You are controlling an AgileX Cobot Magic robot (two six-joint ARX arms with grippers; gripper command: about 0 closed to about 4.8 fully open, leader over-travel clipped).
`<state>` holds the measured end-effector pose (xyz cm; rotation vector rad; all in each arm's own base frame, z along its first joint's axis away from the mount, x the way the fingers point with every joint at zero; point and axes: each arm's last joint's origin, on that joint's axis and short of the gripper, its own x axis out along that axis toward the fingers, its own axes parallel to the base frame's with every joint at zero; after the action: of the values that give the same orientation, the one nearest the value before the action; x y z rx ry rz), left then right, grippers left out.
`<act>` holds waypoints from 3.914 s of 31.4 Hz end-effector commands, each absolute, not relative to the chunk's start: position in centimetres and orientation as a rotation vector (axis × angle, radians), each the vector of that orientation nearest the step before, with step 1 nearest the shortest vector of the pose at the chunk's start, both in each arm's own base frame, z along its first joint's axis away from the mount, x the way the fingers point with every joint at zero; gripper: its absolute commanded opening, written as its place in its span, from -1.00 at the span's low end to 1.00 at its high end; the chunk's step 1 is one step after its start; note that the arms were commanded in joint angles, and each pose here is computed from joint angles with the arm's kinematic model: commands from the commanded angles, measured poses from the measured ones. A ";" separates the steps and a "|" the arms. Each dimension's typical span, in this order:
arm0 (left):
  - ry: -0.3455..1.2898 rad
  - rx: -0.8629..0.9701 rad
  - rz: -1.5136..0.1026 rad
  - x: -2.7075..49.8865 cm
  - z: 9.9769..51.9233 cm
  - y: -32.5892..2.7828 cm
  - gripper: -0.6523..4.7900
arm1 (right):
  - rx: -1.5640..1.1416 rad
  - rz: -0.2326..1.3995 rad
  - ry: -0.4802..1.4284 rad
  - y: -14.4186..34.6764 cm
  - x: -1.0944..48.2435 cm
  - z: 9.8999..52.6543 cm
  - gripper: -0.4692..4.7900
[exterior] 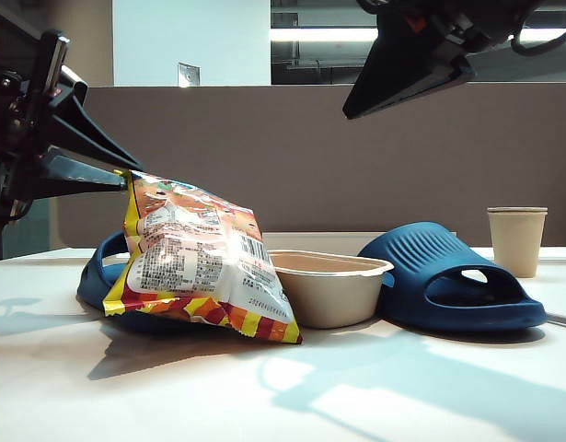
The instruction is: Pick up a bag of chips and put them in the box.
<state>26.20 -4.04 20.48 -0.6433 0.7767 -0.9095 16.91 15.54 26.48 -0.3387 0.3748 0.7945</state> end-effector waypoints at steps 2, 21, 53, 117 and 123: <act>0.777 -0.636 -0.918 26.2 20.4 -4.1 -0.12 | -0.335 0.787 0.349 15.6 17.0 26.9 -0.84; 0.882 -0.552 -0.830 26.1 18.2 -4.6 0.39 | -0.333 0.794 0.349 15.6 16.9 26.9 -0.84; 0.902 -0.550 -0.890 27.0 16.5 -5.9 -0.36 | -0.331 0.797 0.350 15.6 16.9 26.9 -0.84; 0.451 -0.655 -1.103 29.0 19.8 -13.2 -0.78 | -0.360 0.629 0.202 13.9 15.8 29.4 -0.84; 0.415 -0.657 -1.101 29.6 19.6 -15.0 -0.78 | -0.359 0.633 0.200 13.6 15.5 29.6 -0.84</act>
<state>29.33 -14.47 19.25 -0.6568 0.4407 -1.0891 15.54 13.65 29.37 -0.3608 0.2099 0.6306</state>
